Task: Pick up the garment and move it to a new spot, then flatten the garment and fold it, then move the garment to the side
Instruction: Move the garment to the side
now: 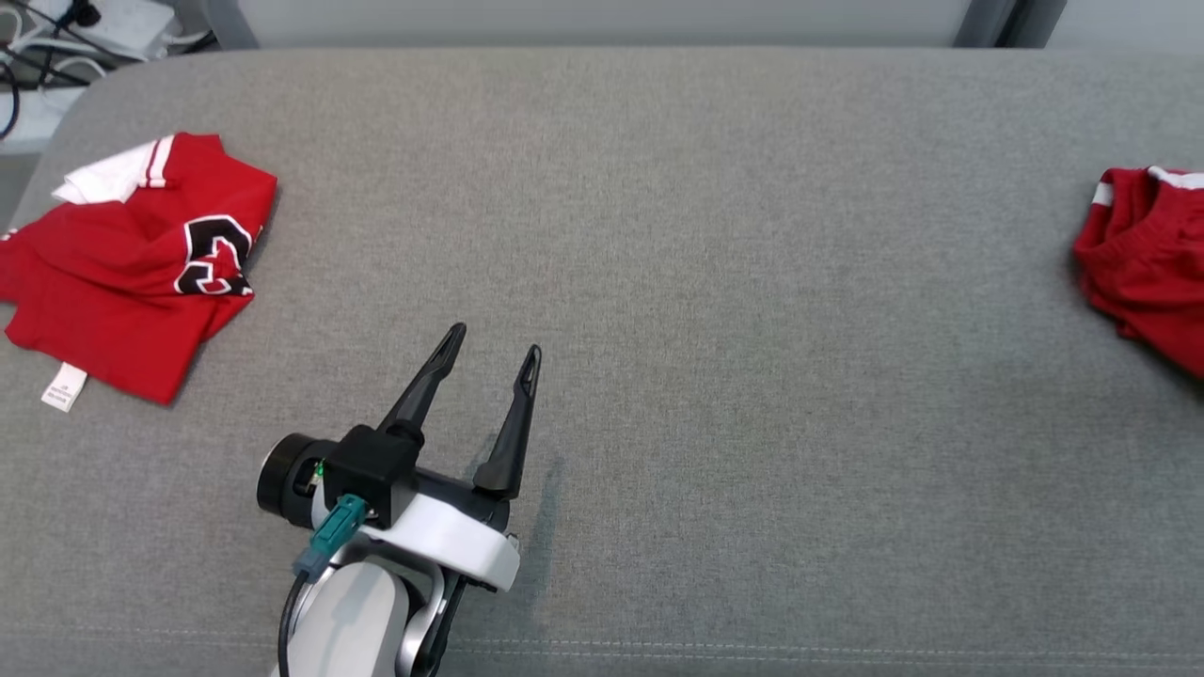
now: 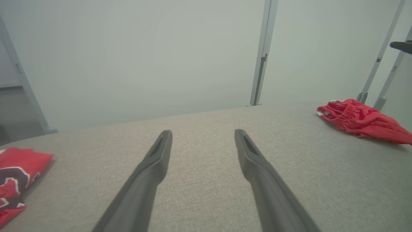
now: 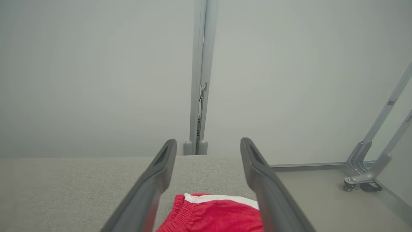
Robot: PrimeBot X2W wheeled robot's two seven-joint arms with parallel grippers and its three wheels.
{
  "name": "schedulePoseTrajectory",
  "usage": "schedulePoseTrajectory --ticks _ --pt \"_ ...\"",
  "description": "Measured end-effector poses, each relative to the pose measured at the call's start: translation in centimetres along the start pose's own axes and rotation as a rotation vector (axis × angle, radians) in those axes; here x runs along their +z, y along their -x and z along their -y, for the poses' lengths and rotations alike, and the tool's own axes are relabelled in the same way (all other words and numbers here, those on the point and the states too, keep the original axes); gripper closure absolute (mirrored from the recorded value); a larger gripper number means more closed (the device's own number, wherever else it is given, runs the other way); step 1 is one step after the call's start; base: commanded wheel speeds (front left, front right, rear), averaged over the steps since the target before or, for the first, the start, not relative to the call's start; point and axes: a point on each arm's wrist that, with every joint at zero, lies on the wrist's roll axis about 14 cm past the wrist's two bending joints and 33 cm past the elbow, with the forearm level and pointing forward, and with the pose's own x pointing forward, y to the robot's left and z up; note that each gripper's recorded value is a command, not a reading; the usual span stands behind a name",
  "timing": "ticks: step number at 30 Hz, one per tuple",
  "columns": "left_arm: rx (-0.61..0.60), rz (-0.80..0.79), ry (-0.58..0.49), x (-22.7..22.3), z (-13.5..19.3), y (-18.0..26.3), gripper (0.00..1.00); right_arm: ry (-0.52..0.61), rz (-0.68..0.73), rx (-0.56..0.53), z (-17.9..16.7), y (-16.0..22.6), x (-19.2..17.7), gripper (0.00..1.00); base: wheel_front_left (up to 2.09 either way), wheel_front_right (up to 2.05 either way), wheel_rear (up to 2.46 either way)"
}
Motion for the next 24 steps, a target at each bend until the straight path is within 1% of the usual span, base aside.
schedulePoseTrajectory --ticks 7,14,15,19,24 --pt "0.028 0.020 -0.008 1.1 -0.4 1.7 0.00 -0.050 0.036 0.057 -2.7 4.6 -0.4 0.00 0.00 0.00 0.00" --pt "0.076 0.028 -0.013 1.7 -1.5 3.7 0.00 -0.105 0.057 0.068 -4.2 9.2 -1.1 0.00 0.00 0.00 0.00" --pt "0.088 0.027 -0.020 1.7 -1.8 4.3 0.00 -0.121 0.067 0.068 -4.6 10.3 -1.2 0.00 0.00 0.00 0.00" --pt "0.121 0.023 -0.027 1.6 -2.7 5.2 0.00 -0.152 0.078 0.069 -5.5 12.2 -1.1 0.00 0.00 0.00 0.00" --pt "0.162 0.021 -0.038 1.6 -3.6 6.3 0.00 -0.146 0.065 0.071 -6.0 14.5 -1.5 0.00 0.00 0.00 0.00"
